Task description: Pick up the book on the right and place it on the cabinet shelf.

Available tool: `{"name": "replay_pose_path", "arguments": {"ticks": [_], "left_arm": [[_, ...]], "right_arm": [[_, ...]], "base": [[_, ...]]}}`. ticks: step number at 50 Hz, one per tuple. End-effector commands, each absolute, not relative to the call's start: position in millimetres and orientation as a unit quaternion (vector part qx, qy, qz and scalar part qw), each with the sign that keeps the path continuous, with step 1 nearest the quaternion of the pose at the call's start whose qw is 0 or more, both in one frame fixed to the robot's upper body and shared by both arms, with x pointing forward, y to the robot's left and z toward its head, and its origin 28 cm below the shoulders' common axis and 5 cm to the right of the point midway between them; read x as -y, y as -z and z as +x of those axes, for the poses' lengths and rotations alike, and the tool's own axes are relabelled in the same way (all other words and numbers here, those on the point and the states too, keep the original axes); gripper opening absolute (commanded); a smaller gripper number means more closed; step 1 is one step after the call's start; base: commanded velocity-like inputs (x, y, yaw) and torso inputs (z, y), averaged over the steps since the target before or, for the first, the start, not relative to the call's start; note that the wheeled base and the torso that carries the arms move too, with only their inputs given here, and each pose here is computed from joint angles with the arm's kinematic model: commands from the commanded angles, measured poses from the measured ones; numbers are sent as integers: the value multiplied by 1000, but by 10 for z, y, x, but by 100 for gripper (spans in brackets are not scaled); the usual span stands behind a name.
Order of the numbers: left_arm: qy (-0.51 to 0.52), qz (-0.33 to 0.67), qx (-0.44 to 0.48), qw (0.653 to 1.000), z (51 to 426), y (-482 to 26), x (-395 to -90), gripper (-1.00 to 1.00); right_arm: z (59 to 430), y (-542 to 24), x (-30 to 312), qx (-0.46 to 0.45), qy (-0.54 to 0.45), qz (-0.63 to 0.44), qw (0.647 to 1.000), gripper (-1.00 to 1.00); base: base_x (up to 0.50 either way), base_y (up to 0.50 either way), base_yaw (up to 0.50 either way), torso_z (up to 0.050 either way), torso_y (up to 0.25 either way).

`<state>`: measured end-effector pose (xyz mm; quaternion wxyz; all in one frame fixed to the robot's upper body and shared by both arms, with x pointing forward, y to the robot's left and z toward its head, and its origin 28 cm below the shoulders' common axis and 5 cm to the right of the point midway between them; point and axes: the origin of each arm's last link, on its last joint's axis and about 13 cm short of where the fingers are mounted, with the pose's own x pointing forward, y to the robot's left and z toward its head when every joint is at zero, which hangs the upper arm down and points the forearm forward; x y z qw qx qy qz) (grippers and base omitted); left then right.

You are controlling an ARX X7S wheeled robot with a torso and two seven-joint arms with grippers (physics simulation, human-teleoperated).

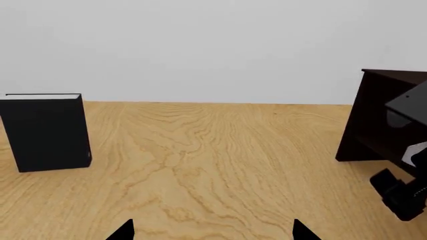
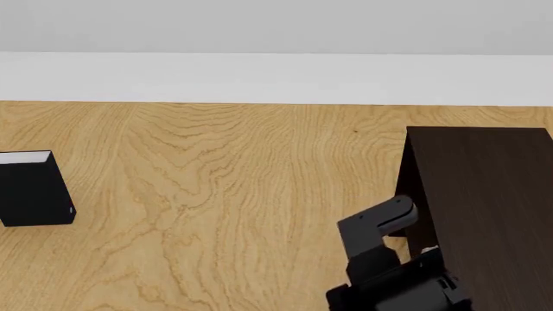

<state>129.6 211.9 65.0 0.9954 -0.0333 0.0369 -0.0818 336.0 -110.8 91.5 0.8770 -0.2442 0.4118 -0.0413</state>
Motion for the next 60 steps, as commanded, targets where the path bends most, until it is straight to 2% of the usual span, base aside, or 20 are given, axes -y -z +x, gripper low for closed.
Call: {"name": "replay_pose_path", "arguments": {"ticks": [1, 21, 36, 49, 60], "left_arm": [[83, -36, -33, 995, 1299, -669, -2114, 100], [82, -36, -33, 995, 1300, -667, -2118, 100], [82, -35, -33, 995, 1301, -662, -2118, 100], [81, -34, -33, 996, 1301, -671, -2115, 100], [81, -32, -32, 996, 1297, -665, -2115, 100]], "right_arm": [[3341, -893, 1131, -390, 52, -292, 872, 100], [3219, -896, 777, -363, -53, -307, 878, 100], [3171, -1001, 600, -335, -95, -325, 879, 100], [3154, -1416, 572, -276, -100, -302, 907, 100], [2968, -1949, 596, -208, -93, -275, 934, 100]], "base": [[0, 0, 0, 0, 0], [0, 0, 0, 0, 0], [0, 0, 0, 0, 0], [0, 0, 0, 0, 0], [0, 0, 0, 0, 0]]}}
